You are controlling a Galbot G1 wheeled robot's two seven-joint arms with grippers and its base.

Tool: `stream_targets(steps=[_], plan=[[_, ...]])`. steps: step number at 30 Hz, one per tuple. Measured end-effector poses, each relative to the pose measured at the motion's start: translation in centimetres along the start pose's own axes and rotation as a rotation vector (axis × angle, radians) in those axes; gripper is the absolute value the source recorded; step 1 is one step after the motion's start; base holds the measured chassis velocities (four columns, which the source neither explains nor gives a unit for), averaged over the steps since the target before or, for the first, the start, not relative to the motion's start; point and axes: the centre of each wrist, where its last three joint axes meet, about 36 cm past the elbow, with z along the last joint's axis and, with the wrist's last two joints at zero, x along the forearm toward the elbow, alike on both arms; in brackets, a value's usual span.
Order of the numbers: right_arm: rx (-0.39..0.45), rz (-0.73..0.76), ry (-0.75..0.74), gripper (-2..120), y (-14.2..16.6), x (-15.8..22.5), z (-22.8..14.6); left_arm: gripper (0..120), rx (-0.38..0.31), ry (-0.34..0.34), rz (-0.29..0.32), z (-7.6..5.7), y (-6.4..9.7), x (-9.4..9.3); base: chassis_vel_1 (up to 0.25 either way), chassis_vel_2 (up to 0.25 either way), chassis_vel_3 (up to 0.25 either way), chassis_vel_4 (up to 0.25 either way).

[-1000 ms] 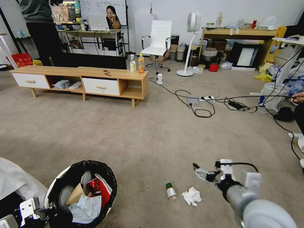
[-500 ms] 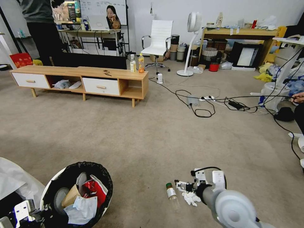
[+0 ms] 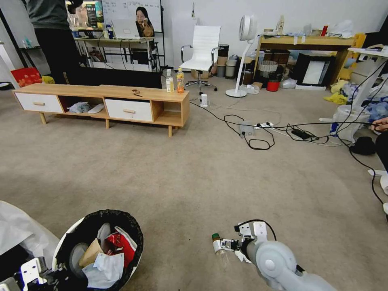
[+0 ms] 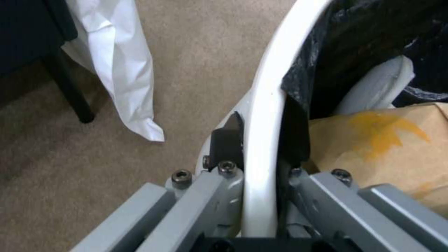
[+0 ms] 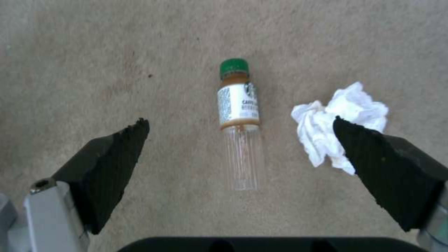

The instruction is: Pick up the trash bin and place the garbage on the floor into it.

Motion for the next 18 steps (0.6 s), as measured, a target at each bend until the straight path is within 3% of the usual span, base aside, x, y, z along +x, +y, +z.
stream_targets(steps=[18], plan=[[0.03, 0.0, 0.05, 100, 1.1, -6.7, 1.0, 1, 0.003, 0.008, -0.005, 0.1, 0.4, -0.6, 0.0, 0.0, 0.0, 0.0]])
